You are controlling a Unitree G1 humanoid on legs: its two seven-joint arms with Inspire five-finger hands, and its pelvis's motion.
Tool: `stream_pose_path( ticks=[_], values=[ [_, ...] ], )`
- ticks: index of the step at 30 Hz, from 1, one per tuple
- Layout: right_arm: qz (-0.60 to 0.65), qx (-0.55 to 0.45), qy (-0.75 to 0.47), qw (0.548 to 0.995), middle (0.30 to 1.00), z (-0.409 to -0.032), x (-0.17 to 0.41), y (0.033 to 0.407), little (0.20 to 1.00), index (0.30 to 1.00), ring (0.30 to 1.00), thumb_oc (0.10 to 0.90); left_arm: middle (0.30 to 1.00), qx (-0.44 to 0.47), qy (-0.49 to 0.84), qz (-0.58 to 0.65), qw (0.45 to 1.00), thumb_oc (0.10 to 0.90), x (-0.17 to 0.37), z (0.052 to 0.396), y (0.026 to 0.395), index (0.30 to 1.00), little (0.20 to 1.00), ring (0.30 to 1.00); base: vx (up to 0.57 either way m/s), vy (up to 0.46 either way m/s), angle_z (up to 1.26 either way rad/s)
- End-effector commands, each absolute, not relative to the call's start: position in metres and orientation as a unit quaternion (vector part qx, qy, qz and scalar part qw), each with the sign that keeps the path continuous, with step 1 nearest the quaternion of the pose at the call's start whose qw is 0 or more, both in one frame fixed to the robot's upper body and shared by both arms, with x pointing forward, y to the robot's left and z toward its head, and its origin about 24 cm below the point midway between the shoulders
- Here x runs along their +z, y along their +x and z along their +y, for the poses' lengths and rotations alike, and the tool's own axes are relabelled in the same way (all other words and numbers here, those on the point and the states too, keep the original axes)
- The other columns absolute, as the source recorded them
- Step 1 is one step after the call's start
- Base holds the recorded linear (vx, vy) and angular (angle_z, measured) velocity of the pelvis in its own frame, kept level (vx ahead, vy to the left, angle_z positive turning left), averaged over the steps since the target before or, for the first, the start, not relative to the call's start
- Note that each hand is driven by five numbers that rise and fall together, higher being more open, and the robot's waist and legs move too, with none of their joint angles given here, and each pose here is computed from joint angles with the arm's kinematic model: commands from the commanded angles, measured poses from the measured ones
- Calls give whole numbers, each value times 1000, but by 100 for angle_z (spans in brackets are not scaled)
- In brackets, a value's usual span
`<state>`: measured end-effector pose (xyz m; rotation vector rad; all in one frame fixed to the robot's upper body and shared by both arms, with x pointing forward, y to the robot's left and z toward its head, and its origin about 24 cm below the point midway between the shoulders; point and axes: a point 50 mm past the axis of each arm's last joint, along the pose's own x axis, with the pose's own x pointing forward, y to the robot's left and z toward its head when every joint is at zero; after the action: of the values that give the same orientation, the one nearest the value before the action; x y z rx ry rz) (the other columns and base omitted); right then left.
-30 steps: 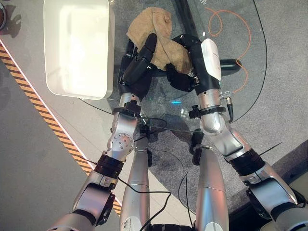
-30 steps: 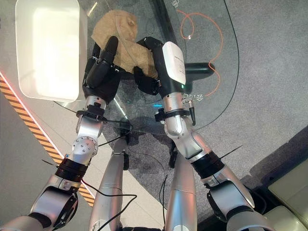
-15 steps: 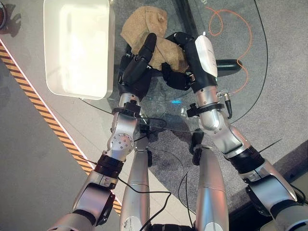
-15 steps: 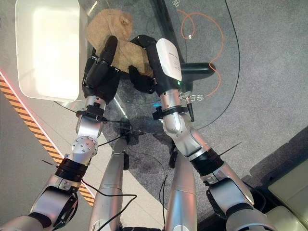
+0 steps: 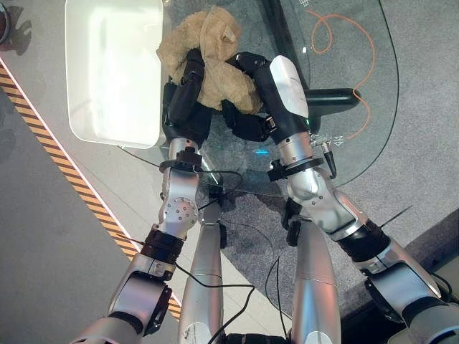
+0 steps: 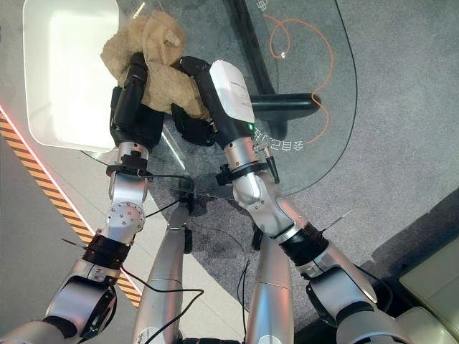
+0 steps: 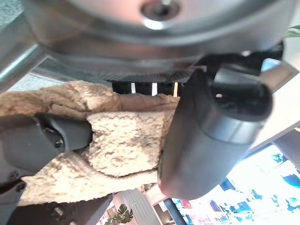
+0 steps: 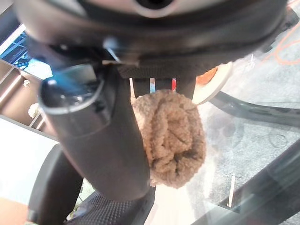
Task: Wipe the table with a cloth and put it in the basket.
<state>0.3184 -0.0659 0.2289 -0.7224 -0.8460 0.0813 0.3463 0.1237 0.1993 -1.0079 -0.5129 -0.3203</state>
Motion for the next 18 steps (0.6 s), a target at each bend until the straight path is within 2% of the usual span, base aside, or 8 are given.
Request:
stream_pose_path(
  ticks=[1, 2, 3, 9, 10, 11, 12, 18],
  values=[
    [-587, 46, -253, 768, 309, -37, 308, 273, 211, 309, 309, 111, 300, -239, -438, -380, 779, 100, 269, 106, 327, 300, 200, 300, 0, 0, 0],
    [-587, 46, -253, 768, 319, -36, 308, 273, 222, 319, 319, 122, 300, -233, -442, -386, 776, 100, 269, 107, 327, 300, 200, 300, 0, 0, 0],
    [-587, 46, -253, 768, 371, -36, 307, 273, 282, 371, 371, 182, 300, -230, -442, -389, 775, 100, 270, 108, 327, 300, 200, 300, 0, 0, 0],
    [-587, 46, -253, 768, 432, -35, 308, 273, 354, 432, 432, 254, 300, -213, -450, -407, 766, 100, 272, 113, 325, 300, 200, 300, 0, 0, 0],
    [-587, 45, -253, 768, 484, -35, 309, 273, 414, 484, 484, 314, 300, -212, -451, -412, 763, 100, 274, 113, 324, 300, 200, 300, 0, 0, 0],
    [-586, 45, -254, 768, 554, -35, 309, 273, 496, 554, 554, 396, 300, -210, -452, -413, 762, 100, 274, 113, 323, 300, 200, 300, 0, 0, 0],
    [-585, 44, -250, 770, 900, -35, 309, 273, 900, 900, 900, 800, 300, -207, -452, -416, 761, 100, 275, 113, 322, 300, 200, 300, 0, 0, 0],
    [-585, 47, -246, 771, 900, -35, 309, 273, 900, 900, 900, 800, 300, -192, -455, -423, 760, 100, 275, 117, 322, 300, 200, 300, 0, 0, 0]
  ],
)
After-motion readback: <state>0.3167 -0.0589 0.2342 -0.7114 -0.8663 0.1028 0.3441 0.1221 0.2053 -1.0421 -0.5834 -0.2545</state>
